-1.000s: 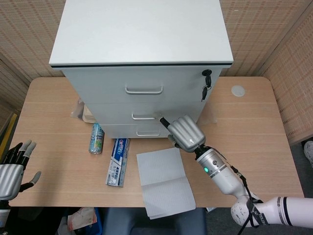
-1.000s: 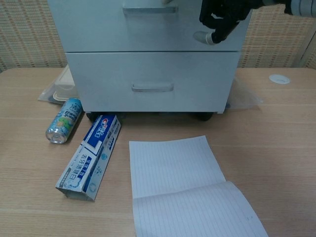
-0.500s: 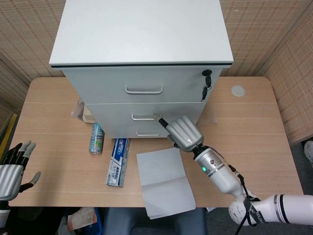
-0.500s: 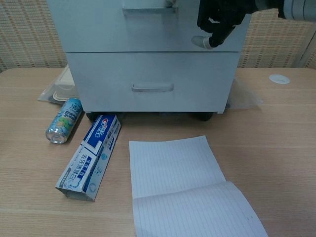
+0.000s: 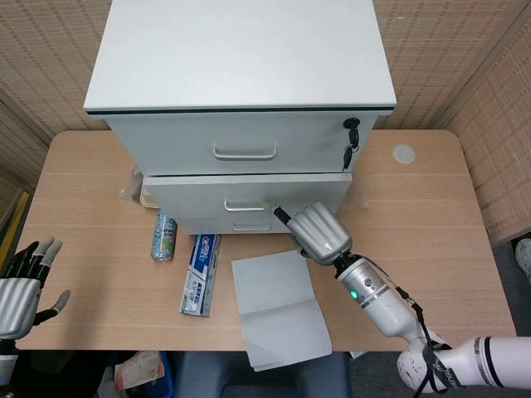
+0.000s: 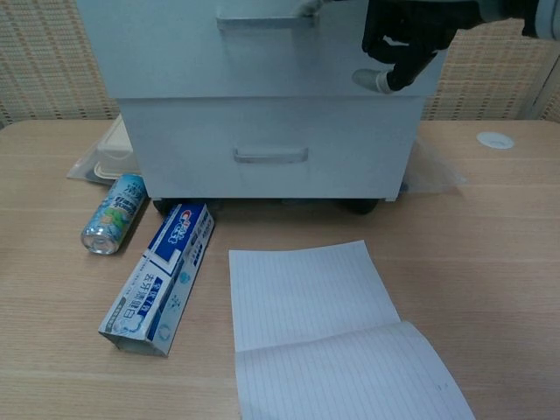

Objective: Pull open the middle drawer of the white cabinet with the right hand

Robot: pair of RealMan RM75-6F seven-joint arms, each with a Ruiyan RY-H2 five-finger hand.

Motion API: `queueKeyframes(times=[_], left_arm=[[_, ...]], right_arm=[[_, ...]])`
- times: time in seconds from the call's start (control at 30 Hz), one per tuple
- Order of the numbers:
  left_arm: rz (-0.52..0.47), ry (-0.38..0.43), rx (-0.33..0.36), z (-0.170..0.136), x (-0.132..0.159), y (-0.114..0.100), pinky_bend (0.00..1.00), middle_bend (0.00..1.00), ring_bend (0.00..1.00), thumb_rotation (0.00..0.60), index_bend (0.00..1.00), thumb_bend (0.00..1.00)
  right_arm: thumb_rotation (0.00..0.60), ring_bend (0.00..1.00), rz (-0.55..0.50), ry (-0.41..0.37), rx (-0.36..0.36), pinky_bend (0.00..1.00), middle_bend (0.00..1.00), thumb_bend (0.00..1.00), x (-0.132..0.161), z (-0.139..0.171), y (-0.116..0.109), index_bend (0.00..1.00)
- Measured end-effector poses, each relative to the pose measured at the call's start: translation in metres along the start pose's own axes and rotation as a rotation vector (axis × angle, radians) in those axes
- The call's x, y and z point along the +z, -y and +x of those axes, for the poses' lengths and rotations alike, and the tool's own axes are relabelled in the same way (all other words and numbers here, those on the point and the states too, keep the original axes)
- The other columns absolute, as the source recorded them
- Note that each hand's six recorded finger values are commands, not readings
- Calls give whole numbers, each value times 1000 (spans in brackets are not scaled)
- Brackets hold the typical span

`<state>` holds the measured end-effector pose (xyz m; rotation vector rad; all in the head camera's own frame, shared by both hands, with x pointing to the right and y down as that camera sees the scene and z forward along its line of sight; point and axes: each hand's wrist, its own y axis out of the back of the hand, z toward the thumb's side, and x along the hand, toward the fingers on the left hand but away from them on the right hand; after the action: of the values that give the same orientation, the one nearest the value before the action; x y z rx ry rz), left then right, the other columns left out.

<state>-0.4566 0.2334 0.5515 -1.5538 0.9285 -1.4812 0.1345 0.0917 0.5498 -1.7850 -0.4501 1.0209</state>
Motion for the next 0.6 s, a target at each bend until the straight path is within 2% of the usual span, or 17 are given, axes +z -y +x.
queueKeyframes(times=[0.6], left_arm=[[3,6,7,1,3,-3,114,0,25,600,0,289]], right_arm=[[600,924,22,-43,10,897,849,395,10,28,1,175]])
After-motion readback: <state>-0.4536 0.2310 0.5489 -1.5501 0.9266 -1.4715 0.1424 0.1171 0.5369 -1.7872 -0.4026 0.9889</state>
